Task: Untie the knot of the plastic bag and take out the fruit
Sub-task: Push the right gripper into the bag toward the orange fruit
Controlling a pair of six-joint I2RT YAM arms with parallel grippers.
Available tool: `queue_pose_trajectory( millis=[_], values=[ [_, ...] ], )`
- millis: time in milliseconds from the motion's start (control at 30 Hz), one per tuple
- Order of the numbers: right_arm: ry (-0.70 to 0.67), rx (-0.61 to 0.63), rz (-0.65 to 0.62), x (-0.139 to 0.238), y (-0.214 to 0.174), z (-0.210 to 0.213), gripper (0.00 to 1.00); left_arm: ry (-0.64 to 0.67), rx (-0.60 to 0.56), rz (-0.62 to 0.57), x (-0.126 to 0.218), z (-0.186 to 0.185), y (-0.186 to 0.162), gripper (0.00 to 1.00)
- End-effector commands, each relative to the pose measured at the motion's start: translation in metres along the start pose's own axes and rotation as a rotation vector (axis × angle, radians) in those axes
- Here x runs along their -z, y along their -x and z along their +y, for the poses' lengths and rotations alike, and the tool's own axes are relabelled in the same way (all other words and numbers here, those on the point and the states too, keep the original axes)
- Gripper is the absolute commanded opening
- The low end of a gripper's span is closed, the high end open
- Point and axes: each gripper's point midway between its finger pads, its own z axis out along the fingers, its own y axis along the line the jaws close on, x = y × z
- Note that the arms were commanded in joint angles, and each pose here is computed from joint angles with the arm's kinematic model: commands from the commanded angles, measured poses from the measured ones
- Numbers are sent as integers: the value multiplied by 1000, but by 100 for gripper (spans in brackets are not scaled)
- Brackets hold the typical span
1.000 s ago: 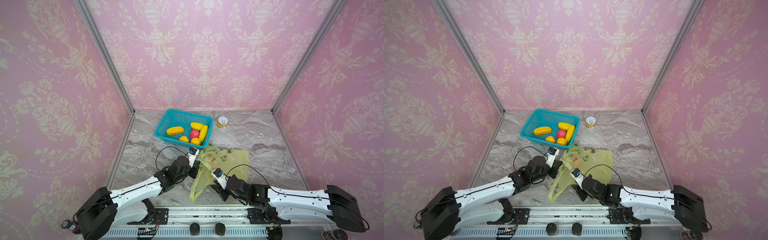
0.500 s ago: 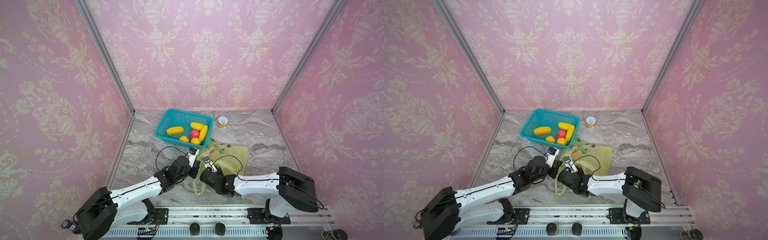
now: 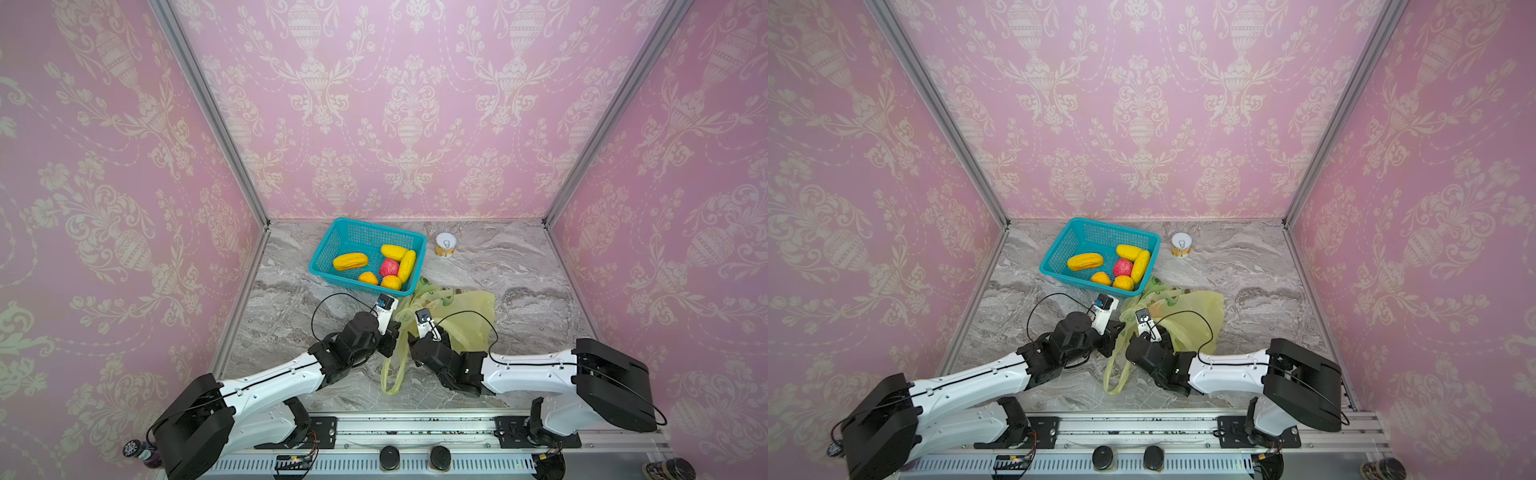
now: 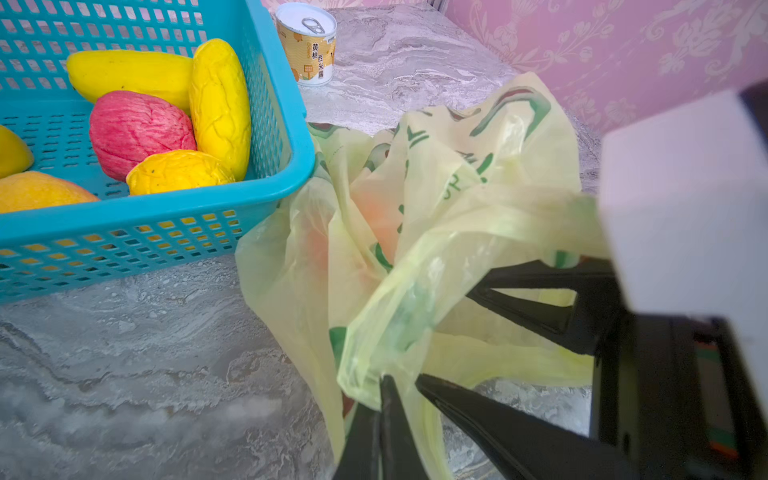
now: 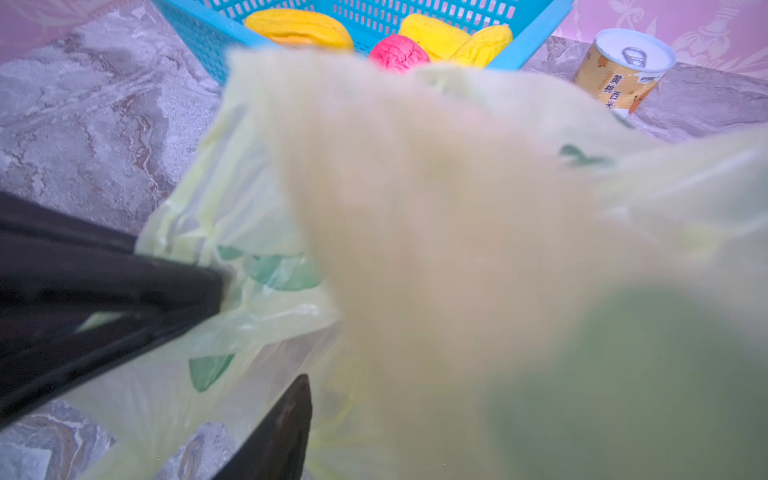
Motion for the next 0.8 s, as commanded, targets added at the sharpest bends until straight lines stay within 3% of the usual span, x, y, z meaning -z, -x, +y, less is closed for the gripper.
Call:
queue_pose_trajectory(
  millis=[0,100,233,533,633,767],
  values=[
    [-20,-62,15,-7,-3,-11,58,8,7,-4,3,2,1,0],
    [-12,-100,28,-14,-6,-15,52,8,7,-3,4,2,1,0],
    [-50,-132,41,-24,-9,-26,52,7,7,-9,5,2,2,0],
    [-242,-237,9,-66,-4,-52,94,3,8,-7,5,2,2,0],
    [-238,-284,-16,-88,-2,-54,98,-2,6,-9,6,1,1,0],
    [-190,-255,-64,-112,9,-36,100,-8,6,-10,6,0,2,0]
  ],
)
